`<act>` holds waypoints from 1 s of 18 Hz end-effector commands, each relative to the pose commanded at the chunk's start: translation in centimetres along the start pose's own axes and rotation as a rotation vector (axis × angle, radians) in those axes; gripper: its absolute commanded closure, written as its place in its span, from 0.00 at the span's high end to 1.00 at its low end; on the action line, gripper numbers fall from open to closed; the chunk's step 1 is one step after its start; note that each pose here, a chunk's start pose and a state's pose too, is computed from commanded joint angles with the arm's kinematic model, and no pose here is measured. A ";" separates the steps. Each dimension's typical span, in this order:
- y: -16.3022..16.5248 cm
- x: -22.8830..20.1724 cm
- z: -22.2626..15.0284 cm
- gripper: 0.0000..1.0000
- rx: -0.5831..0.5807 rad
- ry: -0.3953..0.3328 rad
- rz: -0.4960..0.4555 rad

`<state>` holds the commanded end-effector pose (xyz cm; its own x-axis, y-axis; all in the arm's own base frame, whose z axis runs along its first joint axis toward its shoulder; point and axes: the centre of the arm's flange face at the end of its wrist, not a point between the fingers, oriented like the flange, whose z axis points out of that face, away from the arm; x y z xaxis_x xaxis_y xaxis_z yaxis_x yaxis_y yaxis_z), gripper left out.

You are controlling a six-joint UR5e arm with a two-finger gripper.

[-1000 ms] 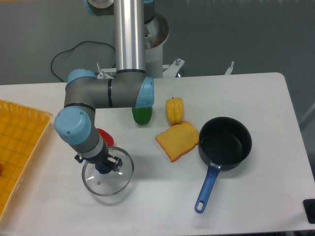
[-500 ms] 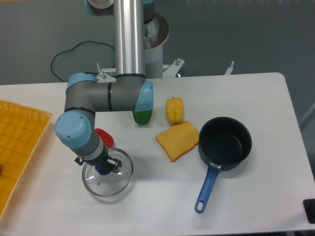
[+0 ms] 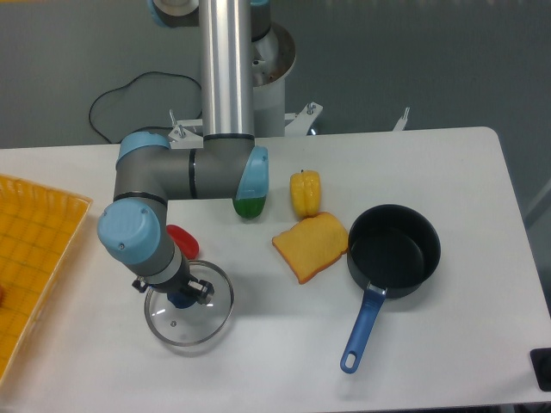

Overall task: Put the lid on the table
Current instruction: 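Lower the glass lid toward the table beside the red pepper, then set the glass lid flat on the table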

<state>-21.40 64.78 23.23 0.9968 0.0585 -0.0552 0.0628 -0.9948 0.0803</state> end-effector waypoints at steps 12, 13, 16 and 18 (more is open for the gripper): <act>-0.2 0.2 1.0 0.54 -0.012 0.006 0.003; -0.2 0.2 1.0 0.54 -0.012 0.007 0.003; -0.3 0.2 1.3 0.54 -0.016 0.009 0.003; -0.3 0.3 1.4 0.54 -0.018 0.008 0.005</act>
<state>-21.17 65.01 21.80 0.9974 0.0545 -0.0468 0.0589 -0.9934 0.0981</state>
